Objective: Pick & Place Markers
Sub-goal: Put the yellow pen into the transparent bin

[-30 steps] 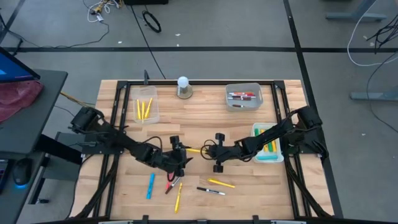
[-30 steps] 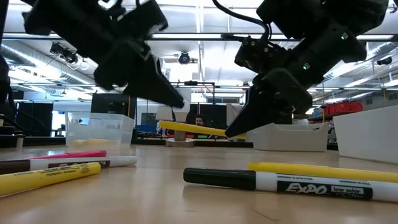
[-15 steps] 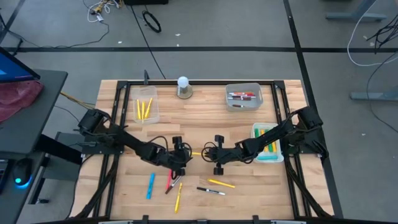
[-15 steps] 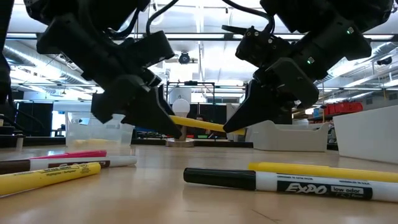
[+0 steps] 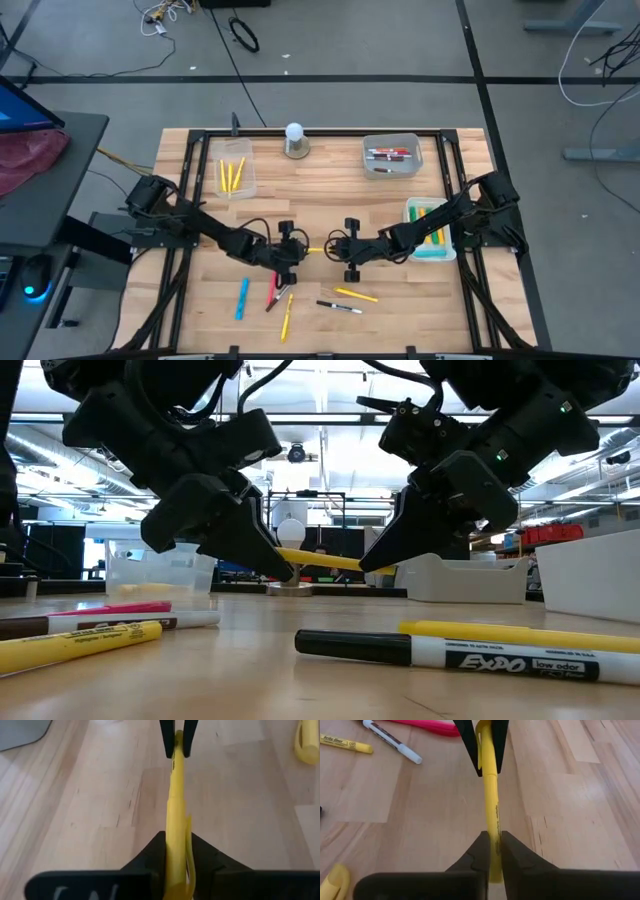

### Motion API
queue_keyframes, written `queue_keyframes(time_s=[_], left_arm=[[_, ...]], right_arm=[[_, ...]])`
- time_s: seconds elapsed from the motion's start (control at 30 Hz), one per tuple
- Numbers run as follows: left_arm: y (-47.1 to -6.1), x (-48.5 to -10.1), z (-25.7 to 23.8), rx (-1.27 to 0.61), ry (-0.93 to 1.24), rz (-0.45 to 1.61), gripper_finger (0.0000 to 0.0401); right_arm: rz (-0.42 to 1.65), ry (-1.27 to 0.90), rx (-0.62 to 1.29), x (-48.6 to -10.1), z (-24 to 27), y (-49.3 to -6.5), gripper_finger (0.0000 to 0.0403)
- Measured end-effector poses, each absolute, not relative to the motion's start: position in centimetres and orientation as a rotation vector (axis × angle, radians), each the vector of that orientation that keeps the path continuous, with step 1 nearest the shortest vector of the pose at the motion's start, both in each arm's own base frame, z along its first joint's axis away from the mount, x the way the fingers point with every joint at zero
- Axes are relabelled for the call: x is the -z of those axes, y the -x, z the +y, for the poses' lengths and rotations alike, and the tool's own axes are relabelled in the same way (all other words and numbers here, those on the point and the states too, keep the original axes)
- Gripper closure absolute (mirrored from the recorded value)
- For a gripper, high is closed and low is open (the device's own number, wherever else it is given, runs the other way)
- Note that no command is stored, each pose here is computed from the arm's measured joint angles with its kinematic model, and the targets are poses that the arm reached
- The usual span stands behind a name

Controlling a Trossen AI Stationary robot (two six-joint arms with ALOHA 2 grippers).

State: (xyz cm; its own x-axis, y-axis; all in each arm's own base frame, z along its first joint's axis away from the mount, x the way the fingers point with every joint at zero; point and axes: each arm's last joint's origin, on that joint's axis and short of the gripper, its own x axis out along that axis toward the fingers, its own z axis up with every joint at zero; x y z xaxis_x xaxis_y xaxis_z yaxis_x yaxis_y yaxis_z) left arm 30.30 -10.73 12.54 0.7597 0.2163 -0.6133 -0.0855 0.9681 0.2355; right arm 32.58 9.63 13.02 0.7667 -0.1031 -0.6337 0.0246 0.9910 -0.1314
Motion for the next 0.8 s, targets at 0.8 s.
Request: queue_keyframes(time_s=[0.8], left_arm=[[-21.3,-22.4,-4.2,-0.990,0.151,1.026,0.0346]], right_arm=[[0.727,0.066,0.335,-13.0,8.4,-31.9,0.0274]])
